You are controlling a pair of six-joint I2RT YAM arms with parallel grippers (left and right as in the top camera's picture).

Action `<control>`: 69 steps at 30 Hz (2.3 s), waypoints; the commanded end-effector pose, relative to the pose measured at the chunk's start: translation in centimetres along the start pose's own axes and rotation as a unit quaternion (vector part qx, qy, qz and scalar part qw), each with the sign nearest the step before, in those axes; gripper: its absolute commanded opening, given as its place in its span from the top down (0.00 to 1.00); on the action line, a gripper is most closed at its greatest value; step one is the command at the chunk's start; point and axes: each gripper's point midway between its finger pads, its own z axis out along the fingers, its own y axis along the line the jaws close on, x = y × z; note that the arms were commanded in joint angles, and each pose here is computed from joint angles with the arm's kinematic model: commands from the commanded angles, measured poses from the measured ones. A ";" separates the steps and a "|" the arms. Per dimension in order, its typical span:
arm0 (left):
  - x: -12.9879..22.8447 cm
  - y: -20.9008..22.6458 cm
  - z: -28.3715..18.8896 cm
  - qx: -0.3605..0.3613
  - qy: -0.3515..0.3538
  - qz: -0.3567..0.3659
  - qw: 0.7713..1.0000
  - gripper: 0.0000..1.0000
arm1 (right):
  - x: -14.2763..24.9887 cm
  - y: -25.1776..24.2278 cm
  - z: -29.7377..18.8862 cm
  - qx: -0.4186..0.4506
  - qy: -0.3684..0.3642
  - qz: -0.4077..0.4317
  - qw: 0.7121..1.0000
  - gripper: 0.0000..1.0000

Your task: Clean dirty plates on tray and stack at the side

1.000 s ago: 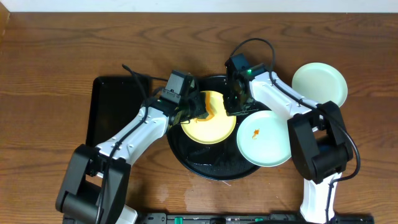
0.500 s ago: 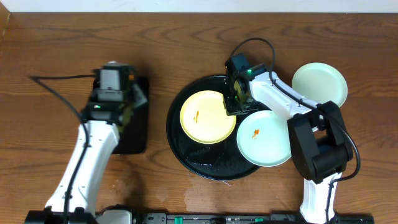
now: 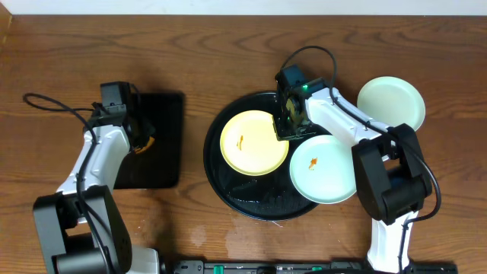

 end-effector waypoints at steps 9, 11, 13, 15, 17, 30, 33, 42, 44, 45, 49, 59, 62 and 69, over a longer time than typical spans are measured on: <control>2.7 -0.2 3.7 0.004 0.060 0.026 0.998 0.92 | -0.7 -1.3 0.2 0.018 -0.007 0.013 1.000 0.99; 3.6 -0.5 4.4 0.013 0.080 0.026 0.996 0.92 | -0.7 -1.3 0.2 0.018 -0.007 0.013 1.000 0.99; 3.9 -0.5 4.7 0.012 0.086 0.027 0.996 0.92 | -0.7 -1.3 0.2 0.018 -0.006 0.013 1.000 0.99; 3.9 -0.4 4.7 0.011 0.086 0.027 0.996 0.92 | -0.7 -1.3 0.2 0.018 -0.006 0.013 1.000 0.99; 3.5 -0.6 4.3 0.015 0.080 0.026 0.996 0.92 | -0.7 -1.3 0.2 0.018 -0.006 0.013 1.000 0.99; -3.4 -2.7 -9.9 0.119 -0.104 0.011 0.987 0.92 | -0.8 -1.3 0.2 0.017 -0.008 0.013 1.000 0.99; -3.4 -2.4 -12.2 0.133 -0.124 0.009 0.983 0.92 | -0.7 -1.3 0.2 0.017 -0.008 0.013 1.000 0.99; 1.0 -2.2 -8.6 0.127 -0.019 0.020 0.992 0.92 | -0.5 0.0 0.4 0.015 -0.009 -0.003 1.000 0.64; 1.3 -3.1 -8.4 0.149 -0.009 0.035 0.988 0.93 | -0.4 0.5 0.4 0.015 -0.009 -0.010 1.000 0.65; 1.1 -3.5 -8.7 0.160 -0.011 0.039 0.986 0.92 | -0.3 0.7 0.5 0.015 -0.008 -0.014 1.000 0.75; -0.3 -5.7 -11.4 0.222 -0.036 0.047 0.973 0.92 | -0.2 1.3 0.5 0.014 -0.009 -0.020 1.000 0.93; 3.9 -10.6 -14.3 0.333 0.020 0.100 0.937 0.92 | -0.7 1.6 0.5 0.010 -0.020 0.001 1.000 0.99; 7.1 -12.4 -13.8 0.339 0.058 0.137 0.929 0.92 | -0.7 1.6 0.5 0.009 -0.021 0.019 1.000 0.99; 11.8 -15.8 -12.8 0.348 0.105 0.204 0.909 0.93 | -0.6 1.5 0.5 0.010 -0.018 0.018 1.000 0.99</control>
